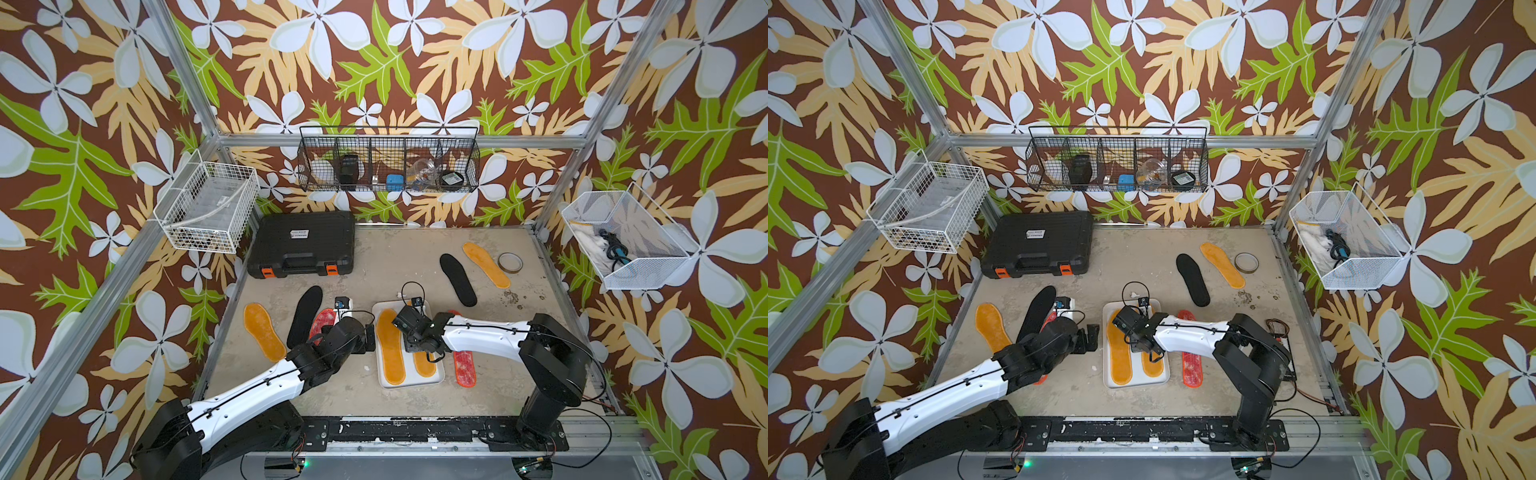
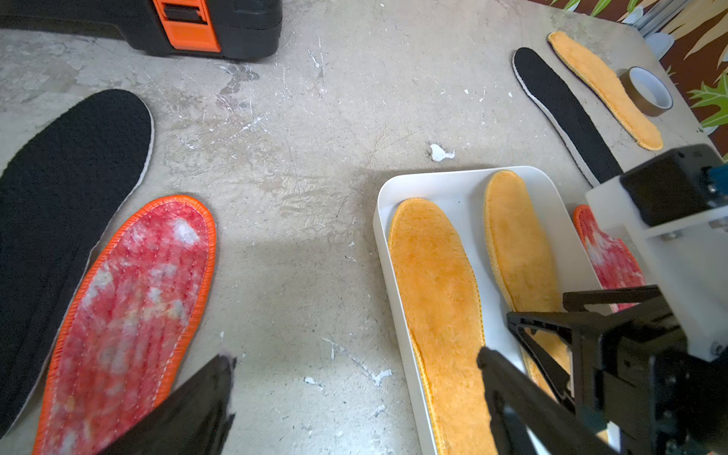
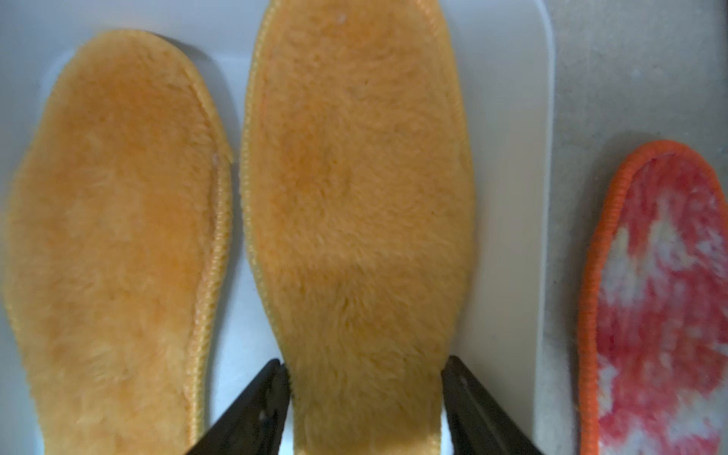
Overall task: Put the insoles into the storage box
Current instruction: Place the insole in the storage box.
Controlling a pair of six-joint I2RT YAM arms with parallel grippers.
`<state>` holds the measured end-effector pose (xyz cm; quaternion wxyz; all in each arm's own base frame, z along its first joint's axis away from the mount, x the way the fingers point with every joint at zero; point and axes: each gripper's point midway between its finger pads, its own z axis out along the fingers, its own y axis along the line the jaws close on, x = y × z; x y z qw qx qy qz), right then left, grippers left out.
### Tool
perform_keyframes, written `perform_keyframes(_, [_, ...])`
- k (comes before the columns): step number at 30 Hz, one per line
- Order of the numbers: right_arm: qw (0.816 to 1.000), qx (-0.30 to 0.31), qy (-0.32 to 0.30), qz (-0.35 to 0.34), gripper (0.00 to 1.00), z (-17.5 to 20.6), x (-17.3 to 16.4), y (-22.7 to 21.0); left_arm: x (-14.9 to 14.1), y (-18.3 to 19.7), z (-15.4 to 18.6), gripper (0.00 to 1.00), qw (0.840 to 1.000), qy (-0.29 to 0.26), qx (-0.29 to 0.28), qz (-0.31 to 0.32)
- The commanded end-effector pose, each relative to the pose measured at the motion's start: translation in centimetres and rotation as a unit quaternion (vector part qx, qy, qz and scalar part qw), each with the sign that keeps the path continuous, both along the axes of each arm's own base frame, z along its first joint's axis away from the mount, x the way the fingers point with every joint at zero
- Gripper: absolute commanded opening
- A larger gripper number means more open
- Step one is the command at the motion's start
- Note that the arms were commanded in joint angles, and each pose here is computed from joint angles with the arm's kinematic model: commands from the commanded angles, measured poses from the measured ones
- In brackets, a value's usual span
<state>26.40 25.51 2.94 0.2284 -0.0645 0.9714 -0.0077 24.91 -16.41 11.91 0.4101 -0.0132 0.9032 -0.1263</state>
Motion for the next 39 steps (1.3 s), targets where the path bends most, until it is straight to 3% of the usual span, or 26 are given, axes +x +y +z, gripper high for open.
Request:
perform_keyframes(1, [1.000,-0.009,0.006,-0.007,0.72,-0.3,-0.1,-0.2,0.3,-0.1,0.5,1.00,1.000,-0.007,-0.001,-0.001])
perform_keyframes(8, [1.000,-0.002,-0.006,-0.006,0.78,1.7,0.5,0.4,0.3,-0.2,0.9,1.00,1.000,-0.007,-0.003,0.002])
perform_keyframes(17, [0.993,0.063,-0.098,0.008,0.81,11.8,1.2,-0.3,0.5,-1.3,1.2,1.00,1.000,0.010,-0.008,-0.012])
perform_keyframes(20, [0.988,0.079,-0.130,0.017,0.79,13.4,1.6,-1.2,0.6,-1.8,0.8,1.00,1.000,0.014,-0.007,-0.022])
perform_keyframes(23, [0.986,0.090,-0.131,0.053,0.67,12.4,2.4,-0.3,0.7,-2.1,0.4,1.00,1.000,0.016,-0.005,-0.027])
perform_keyframes(25, [0.989,0.071,-0.107,0.069,0.64,11.1,2.8,0.6,0.8,-2.4,0.5,0.99,0.999,0.016,-0.009,-0.030])
perform_keyframes(39, [0.995,0.020,-0.069,0.073,0.65,3.6,7.9,3.3,-0.3,-0.9,0.3,1.00,1.000,0.017,-0.009,-0.020])
